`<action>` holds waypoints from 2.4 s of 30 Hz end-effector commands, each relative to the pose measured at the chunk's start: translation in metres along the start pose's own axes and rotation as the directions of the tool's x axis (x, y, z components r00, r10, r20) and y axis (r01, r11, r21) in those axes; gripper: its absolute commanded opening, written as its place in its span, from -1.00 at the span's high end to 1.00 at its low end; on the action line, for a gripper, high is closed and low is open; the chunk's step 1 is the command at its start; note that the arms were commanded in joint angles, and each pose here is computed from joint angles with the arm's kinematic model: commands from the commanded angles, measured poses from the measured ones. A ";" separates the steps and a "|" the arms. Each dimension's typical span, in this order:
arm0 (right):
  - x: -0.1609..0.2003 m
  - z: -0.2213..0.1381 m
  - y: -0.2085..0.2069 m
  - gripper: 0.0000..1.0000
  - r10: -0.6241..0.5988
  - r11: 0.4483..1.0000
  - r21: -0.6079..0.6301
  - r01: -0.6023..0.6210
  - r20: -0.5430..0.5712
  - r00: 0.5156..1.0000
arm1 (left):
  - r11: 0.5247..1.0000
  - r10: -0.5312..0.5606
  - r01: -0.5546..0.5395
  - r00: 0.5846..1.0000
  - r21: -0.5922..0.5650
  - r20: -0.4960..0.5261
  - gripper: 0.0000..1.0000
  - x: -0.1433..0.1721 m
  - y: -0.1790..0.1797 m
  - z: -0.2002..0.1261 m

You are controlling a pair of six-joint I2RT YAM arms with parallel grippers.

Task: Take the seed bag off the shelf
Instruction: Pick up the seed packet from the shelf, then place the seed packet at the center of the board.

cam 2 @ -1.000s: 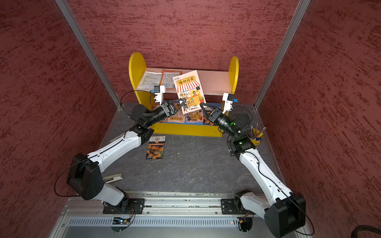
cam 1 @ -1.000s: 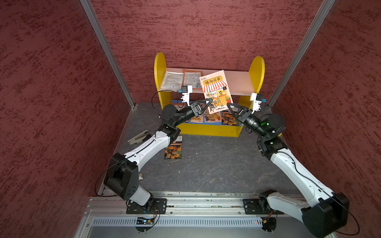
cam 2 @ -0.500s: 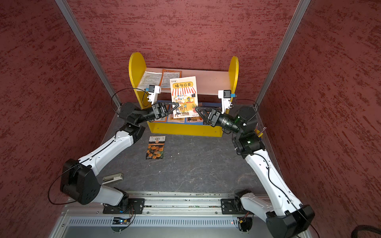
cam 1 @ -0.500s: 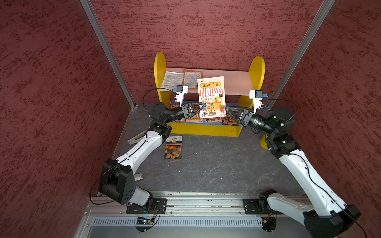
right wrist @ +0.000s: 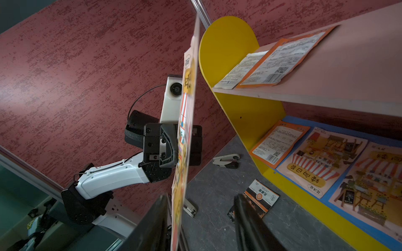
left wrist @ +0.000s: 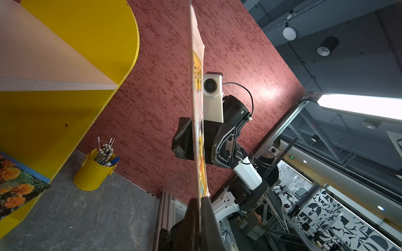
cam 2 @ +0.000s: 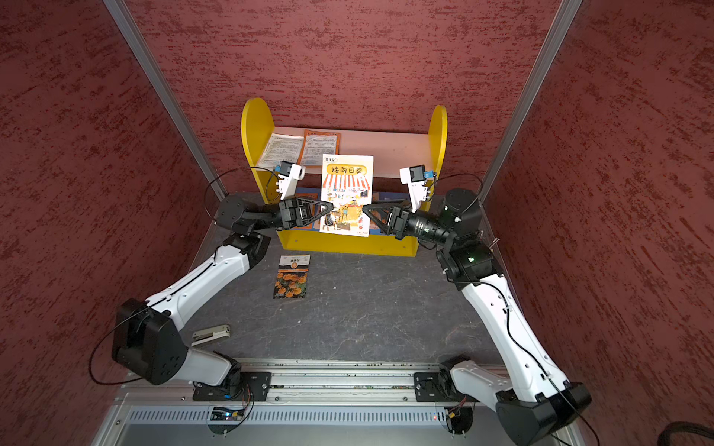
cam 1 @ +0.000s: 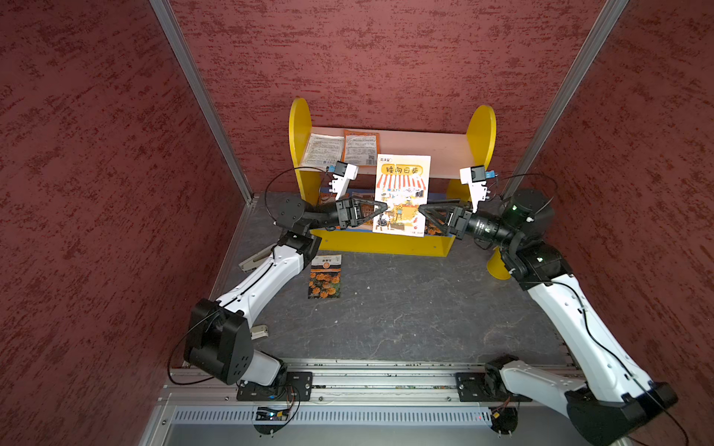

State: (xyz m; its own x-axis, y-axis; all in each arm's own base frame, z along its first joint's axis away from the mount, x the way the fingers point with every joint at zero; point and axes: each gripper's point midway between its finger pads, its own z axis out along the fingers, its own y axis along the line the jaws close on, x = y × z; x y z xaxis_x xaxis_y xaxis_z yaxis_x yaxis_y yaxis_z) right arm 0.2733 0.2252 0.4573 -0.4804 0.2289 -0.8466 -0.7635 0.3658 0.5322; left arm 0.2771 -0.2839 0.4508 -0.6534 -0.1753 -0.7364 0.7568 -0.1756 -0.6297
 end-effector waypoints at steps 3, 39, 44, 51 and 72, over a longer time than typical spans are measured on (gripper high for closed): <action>-0.010 -0.002 0.015 0.21 -0.042 0.998 -0.040 0.043 0.011 0.999 | 1.000 0.008 -0.007 1.000 0.029 -0.027 1.00 0.007 -0.003 0.004; 0.186 0.054 -0.110 1.00 0.423 0.885 0.287 -0.366 -0.170 0.890 | 0.593 -0.011 -0.007 1.000 -0.805 -0.016 -0.99 0.070 0.051 -0.128; 0.217 0.072 -0.126 1.00 0.474 0.857 0.322 -0.402 -0.187 0.861 | 0.527 -0.029 0.013 1.000 -0.850 -0.002 -0.99 0.085 0.056 -0.142; 0.257 0.097 -0.149 1.00 0.532 0.822 0.363 -0.439 -0.214 0.819 | 0.473 0.046 -0.043 0.999 -0.880 -0.023 -0.99 0.095 0.053 -0.152; 0.313 0.134 -0.192 1.00 0.594 0.779 0.430 -0.456 -0.271 0.758 | 0.335 0.072 -0.140 0.990 -0.932 -0.123 -0.99 0.118 0.039 -0.177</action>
State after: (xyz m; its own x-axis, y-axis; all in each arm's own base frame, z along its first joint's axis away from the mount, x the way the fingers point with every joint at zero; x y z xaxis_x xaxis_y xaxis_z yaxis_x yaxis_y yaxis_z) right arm 0.3171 0.3358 0.0764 -0.9486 0.1470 -0.2802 -0.1417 0.5945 0.7915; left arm 0.2348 -0.1429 0.2944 -0.6028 -0.0908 -0.7927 0.3543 0.8598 -0.3678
